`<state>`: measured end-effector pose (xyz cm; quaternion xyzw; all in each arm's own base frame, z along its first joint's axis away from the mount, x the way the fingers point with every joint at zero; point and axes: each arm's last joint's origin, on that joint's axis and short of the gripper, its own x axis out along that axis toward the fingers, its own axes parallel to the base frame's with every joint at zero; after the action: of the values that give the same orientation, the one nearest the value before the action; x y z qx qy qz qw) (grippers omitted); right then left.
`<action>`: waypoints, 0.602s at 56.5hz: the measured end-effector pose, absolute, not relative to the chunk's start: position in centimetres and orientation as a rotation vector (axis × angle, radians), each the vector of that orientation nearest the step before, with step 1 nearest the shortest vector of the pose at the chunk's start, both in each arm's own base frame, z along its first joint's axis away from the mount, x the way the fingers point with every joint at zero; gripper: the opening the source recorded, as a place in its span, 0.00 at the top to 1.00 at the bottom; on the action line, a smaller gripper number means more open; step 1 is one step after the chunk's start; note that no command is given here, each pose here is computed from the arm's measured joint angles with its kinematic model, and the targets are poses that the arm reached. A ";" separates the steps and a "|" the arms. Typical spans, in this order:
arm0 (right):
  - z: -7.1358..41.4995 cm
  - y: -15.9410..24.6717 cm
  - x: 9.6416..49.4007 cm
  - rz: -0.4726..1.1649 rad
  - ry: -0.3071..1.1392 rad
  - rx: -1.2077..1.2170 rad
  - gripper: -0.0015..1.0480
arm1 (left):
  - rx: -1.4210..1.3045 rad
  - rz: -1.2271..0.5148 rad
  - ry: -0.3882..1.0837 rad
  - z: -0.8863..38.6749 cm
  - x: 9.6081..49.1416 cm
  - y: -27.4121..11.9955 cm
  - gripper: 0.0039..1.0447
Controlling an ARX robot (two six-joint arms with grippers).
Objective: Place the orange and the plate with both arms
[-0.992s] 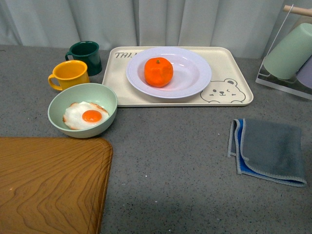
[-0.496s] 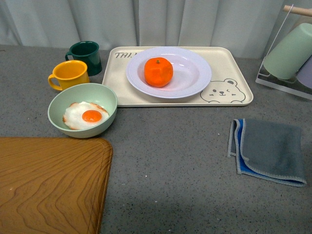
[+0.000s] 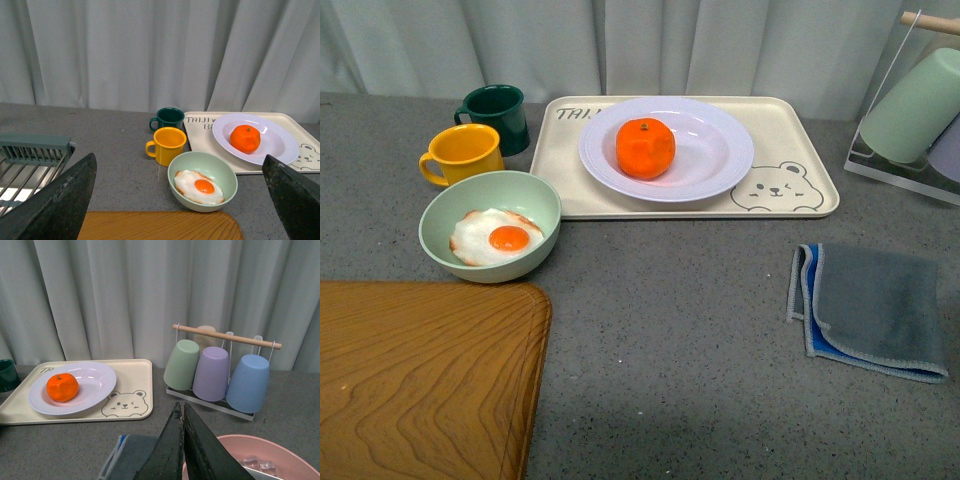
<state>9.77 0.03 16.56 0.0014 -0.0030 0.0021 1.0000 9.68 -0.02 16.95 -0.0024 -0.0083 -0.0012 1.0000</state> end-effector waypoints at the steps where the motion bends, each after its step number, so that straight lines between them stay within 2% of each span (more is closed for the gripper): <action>1: 16.5 0.0 9.8 0.004 -0.004 0.003 0.99 | -0.005 -0.002 -0.017 17.0 9.7 0.0 0.06; 11: 16.5 0.0 9.8 0.004 -0.004 0.002 0.97 | -0.005 -0.002 -0.017 17.0 9.7 0.0 0.06; 33: 16.5 0.0 9.8 0.004 -0.004 0.002 0.35 | -0.005 -0.002 -0.017 17.0 9.7 0.0 0.06; 34: 16.5 0.0 9.8 0.004 -0.004 0.002 0.29 | -0.005 -0.002 -0.017 17.0 9.7 0.0 0.06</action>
<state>9.76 0.03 16.54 0.0009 -0.0018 0.0019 1.0000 9.68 -0.02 16.95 -0.0024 -0.0083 -0.0012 1.0000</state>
